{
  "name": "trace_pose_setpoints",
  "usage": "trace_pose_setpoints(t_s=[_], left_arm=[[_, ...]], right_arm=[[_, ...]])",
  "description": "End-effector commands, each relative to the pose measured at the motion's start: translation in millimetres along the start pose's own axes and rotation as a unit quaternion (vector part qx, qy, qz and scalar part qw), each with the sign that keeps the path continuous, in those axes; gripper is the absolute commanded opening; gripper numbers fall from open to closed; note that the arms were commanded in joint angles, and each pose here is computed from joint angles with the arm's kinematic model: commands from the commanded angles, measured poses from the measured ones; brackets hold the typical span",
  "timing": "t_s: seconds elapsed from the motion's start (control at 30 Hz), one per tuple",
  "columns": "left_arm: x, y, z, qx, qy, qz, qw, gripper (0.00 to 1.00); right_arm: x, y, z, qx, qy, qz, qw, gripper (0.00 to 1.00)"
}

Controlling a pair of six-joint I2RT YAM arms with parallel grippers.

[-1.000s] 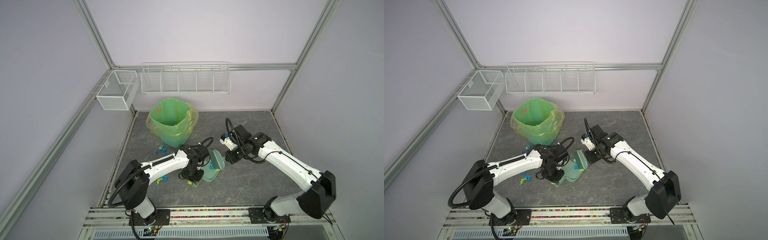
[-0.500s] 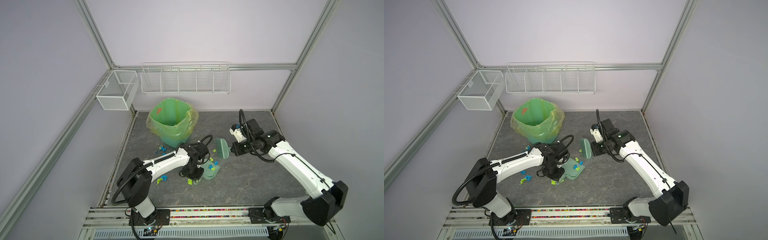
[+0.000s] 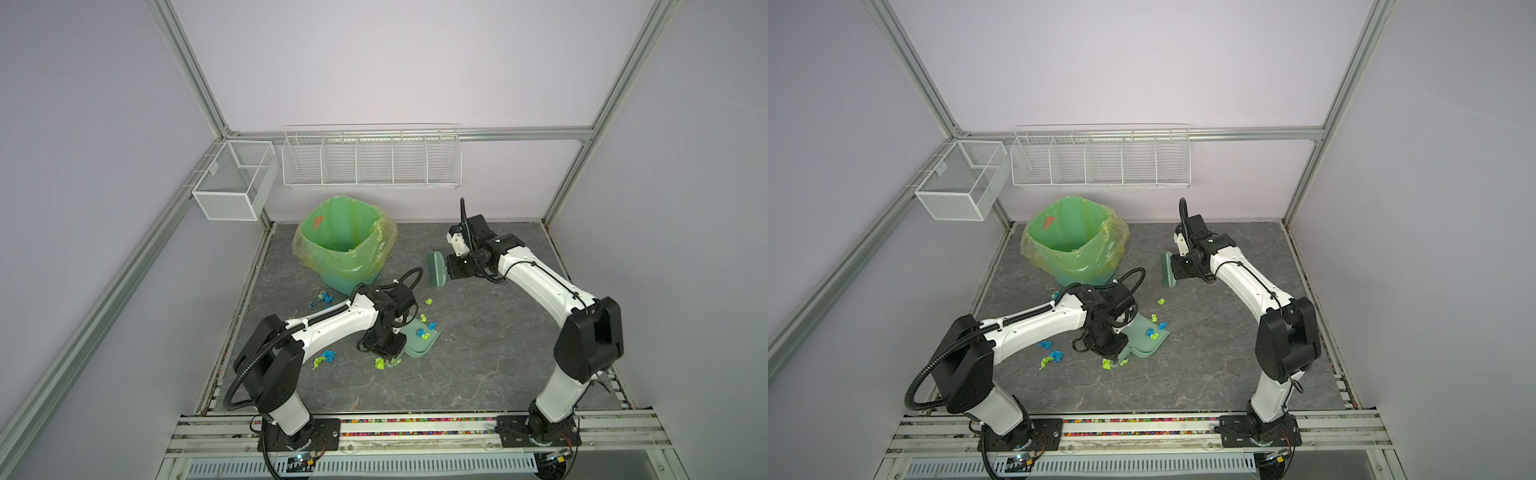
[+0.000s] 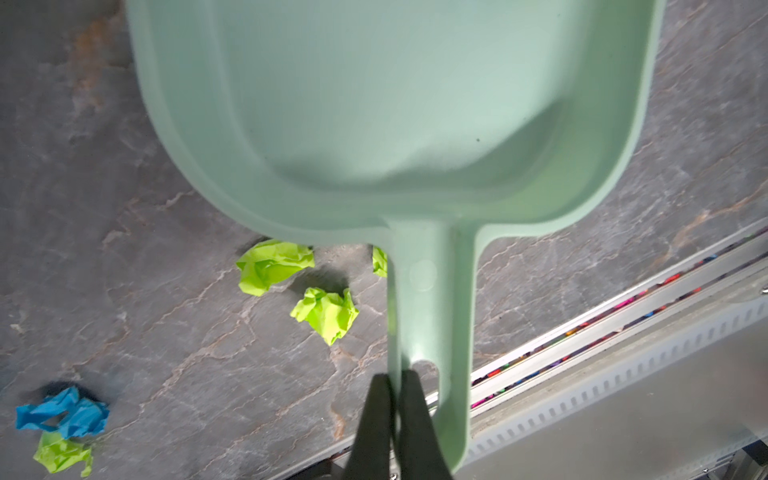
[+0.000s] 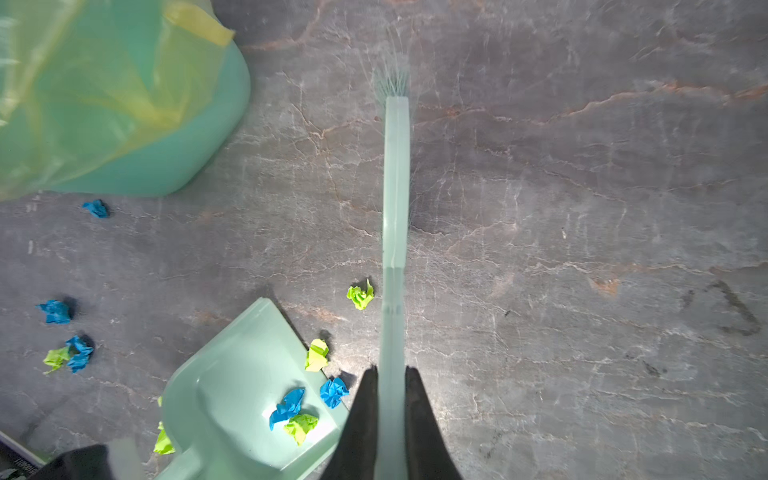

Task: Sweep away the paper scraps from the table
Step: 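Sweep the lime-green and blue scraps into the dustpan with the right brush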

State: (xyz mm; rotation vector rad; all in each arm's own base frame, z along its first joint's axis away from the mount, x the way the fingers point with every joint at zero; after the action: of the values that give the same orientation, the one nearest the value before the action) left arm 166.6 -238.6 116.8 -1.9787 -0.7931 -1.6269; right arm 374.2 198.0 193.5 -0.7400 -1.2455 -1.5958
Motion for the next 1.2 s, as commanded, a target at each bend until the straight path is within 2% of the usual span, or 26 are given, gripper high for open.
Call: trace_pose_setpoints(t_s=[0.0,0.33,0.57,0.73,0.87,1.17], left_arm=[[1.8,4.8,1.5,-0.003,-0.007,0.004,1.000,0.00],[-2.2,8.7,7.3,-0.002,-0.007,0.005,1.000,0.00],[-2.1,8.9,12.1,0.000,-0.004,0.006,1.000,0.00],[-2.0,10.6,14.1,0.001,-0.003,0.005,1.000,0.00],[-2.5,10.6,14.9,0.003,-0.002,0.005,1.000,0.00],[-1.7,10.4,15.8,0.000,0.002,0.004,1.000,0.00]], right_arm=[[-1.4,-14.1,11.6,0.017,-0.001,0.008,1.000,0.07],[8.9,-92.3,24.0,0.041,-0.005,0.058,0.997,0.07],[39.7,-131.3,40.4,0.051,0.056,0.066,0.995,0.07],[73.7,-134.6,42.9,0.045,0.095,0.032,0.994,0.07],[89.3,-124.5,26.4,0.046,0.044,-0.011,0.998,0.07],[77.3,-106.6,3.7,0.021,-0.027,-0.025,0.999,0.07]])
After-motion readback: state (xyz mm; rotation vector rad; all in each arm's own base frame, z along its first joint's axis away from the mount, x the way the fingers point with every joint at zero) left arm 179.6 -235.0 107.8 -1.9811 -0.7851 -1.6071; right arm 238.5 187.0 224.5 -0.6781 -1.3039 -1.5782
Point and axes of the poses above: each gripper's point midway between its finger pads, its own x axis back along the fingers, its own z axis along the line the jaws close on, y = z × x, the point moved 4 cm from there along x, back along the fingers, and after that the axes turned 14 degrees about -x, right-handed, at the moved point
